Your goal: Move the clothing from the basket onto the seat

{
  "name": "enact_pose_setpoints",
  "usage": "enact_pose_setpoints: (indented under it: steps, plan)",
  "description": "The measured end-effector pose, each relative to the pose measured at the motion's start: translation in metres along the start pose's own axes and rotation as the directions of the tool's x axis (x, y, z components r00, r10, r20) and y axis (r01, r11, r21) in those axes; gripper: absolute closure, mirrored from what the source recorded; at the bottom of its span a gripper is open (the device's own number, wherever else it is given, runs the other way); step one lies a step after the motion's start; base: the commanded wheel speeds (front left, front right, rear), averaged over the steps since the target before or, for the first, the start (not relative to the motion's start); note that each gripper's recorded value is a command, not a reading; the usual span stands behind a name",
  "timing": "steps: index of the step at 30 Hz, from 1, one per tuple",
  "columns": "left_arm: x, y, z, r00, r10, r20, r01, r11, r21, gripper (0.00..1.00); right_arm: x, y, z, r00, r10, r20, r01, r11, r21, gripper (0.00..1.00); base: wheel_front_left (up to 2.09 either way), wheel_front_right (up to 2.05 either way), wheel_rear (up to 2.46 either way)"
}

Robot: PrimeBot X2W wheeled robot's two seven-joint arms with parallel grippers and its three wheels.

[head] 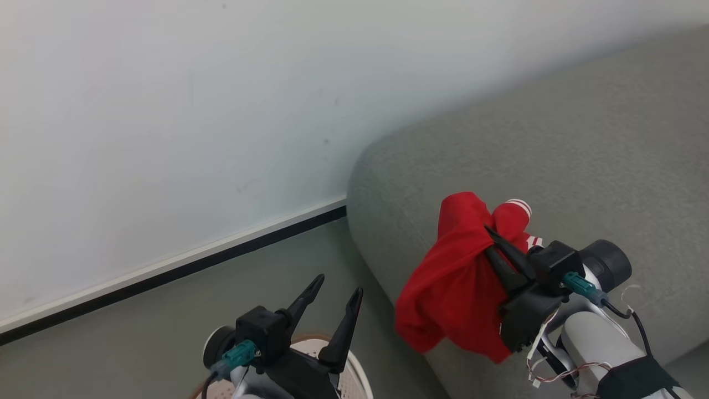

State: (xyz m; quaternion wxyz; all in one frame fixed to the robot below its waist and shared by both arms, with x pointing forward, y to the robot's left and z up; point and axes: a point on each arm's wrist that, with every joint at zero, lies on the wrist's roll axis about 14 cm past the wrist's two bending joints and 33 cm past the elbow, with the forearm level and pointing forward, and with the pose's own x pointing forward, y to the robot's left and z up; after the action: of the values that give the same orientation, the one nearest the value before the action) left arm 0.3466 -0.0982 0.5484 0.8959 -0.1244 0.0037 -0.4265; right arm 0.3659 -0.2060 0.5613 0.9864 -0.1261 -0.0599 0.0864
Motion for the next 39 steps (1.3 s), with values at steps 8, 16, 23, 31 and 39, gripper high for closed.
enact_pose_setpoints:
  steps: [8, 16, 23, 31, 39]
  plan:
    - [0.012, -0.031, -0.021, 0.994, -0.095, -0.045, 0.095, 0.995, -0.018, 0.00, -0.035, -0.036, -0.012, 0.993, -0.118, -0.033, 0.117, 0.993, -0.011, 1.00, 0.00, 0.00, 0.00]
    - [0.023, -0.041, -0.036, 0.987, -0.143, -0.077, 0.140, 0.989, -0.044, 0.00, -0.047, -0.054, -0.023, 0.981, -0.181, -0.071, 0.181, 0.983, -0.001, 1.00, 0.00, 0.00, 0.00]
    - [0.030, -0.032, -0.037, 0.988, -0.136, -0.071, 0.133, 0.990, -0.047, 0.00, -0.023, -0.094, 0.003, 0.975, -0.223, -0.019, 0.221, 0.973, -0.063, 1.00, 0.00, 0.00, 0.00]
    - [0.042, 0.001, -0.032, 0.992, -0.104, -0.067, 0.104, 0.995, -0.003, 0.00, 0.028, -0.151, 0.052, 0.961, -0.269, 0.071, 0.277, 0.950, -0.146, 1.00, 0.00, 0.00, 0.00]
    - [0.047, 0.032, -0.029, 0.996, -0.065, -0.055, 0.066, 0.998, 0.011, 0.00, 0.081, -0.177, 0.062, 0.954, -0.289, 0.082, 0.298, 0.944, -0.140, 1.00, 0.00, 0.00, 0.00]
